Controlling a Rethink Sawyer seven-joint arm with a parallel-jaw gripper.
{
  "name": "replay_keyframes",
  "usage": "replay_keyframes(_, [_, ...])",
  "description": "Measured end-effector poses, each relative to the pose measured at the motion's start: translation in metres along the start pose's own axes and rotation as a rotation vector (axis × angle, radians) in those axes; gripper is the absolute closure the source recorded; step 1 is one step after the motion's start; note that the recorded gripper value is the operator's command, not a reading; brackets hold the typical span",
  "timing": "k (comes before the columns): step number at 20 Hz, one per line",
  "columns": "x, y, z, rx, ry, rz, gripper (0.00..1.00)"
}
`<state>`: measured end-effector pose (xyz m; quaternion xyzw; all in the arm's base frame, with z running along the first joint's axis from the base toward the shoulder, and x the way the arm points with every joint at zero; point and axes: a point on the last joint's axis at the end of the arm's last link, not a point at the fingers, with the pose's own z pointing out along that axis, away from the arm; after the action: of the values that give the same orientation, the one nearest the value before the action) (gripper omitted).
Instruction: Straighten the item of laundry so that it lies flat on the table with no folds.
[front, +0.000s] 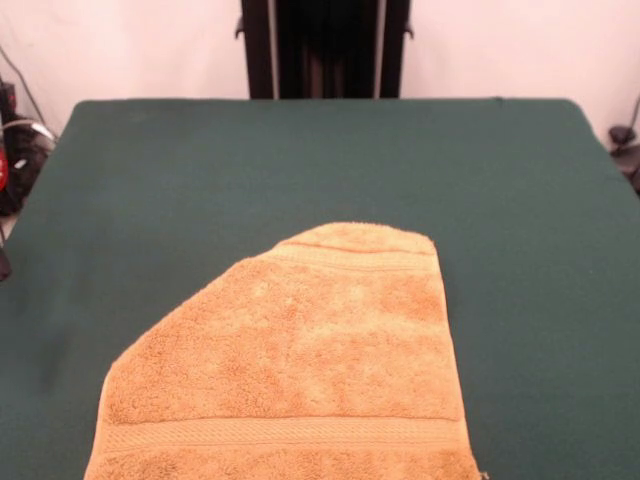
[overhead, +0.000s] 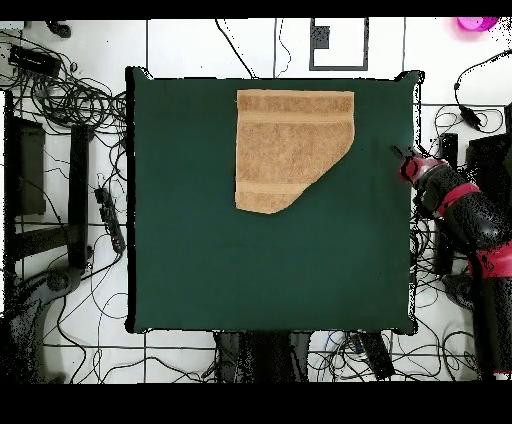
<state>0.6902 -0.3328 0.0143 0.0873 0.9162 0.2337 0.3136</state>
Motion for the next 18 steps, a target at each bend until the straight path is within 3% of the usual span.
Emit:
replay_keyframes(11, [0.006,0.041,0.010,-0.048,0.017,-0.067,0.00])
replay_keyframes(18, [0.006,0.059,0.013,-0.038,0.039,-0.135,0.00])
